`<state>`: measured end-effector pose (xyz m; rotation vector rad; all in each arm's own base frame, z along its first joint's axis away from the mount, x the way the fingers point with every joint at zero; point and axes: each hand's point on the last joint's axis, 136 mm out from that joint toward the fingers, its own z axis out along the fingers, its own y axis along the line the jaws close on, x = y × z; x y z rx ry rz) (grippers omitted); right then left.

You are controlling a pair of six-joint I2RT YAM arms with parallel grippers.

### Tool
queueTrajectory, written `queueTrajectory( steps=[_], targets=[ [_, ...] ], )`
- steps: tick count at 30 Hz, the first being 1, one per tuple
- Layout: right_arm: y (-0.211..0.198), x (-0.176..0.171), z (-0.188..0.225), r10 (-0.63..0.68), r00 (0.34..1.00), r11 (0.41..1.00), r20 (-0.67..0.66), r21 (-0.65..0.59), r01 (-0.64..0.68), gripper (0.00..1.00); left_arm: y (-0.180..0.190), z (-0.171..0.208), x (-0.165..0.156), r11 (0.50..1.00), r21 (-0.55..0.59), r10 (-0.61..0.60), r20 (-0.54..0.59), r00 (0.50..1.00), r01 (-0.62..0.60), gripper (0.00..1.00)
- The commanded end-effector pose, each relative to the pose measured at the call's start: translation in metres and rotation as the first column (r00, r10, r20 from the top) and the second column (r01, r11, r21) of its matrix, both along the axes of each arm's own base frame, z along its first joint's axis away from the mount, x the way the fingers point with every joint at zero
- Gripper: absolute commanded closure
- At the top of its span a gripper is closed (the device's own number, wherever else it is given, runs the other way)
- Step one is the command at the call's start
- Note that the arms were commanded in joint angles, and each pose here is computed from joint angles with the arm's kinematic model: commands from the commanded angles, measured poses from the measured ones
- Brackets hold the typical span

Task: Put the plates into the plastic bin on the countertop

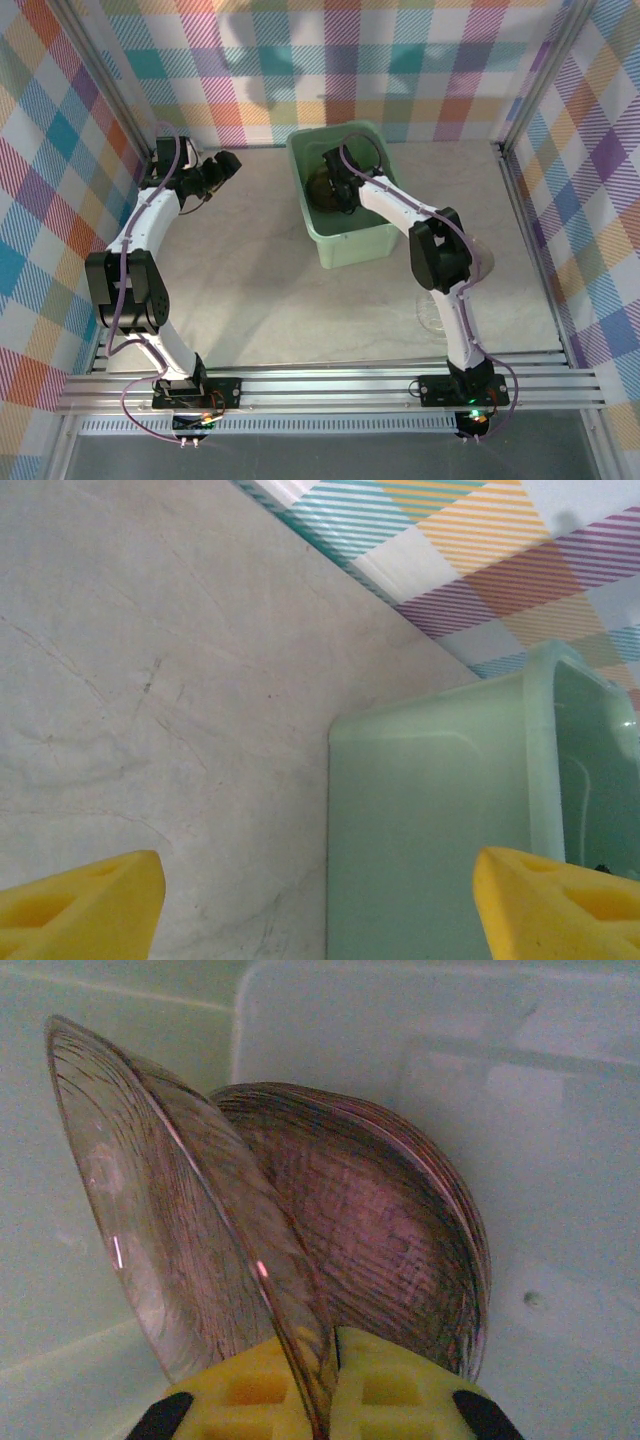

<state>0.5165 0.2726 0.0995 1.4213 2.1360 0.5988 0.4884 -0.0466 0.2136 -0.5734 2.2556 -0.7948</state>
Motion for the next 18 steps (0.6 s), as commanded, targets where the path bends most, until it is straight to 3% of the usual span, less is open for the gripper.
queueTrajectory(
  steps=[1,18],
  targets=[
    [0.003,0.003,-0.005,-0.014,1.0,0.999,-0.02,0.032,0.015,1.0,0.008,0.007,0.004,1.0,0.027,0.004,0.007,1.0,-0.004,0.2],
    [0.009,0.002,-0.05,-0.031,0.994,0.999,-0.107,0.039,0.035,0.99,0.005,0.009,0.004,0.999,0.04,0.002,-0.027,1.0,-0.001,0.2]
  ],
)
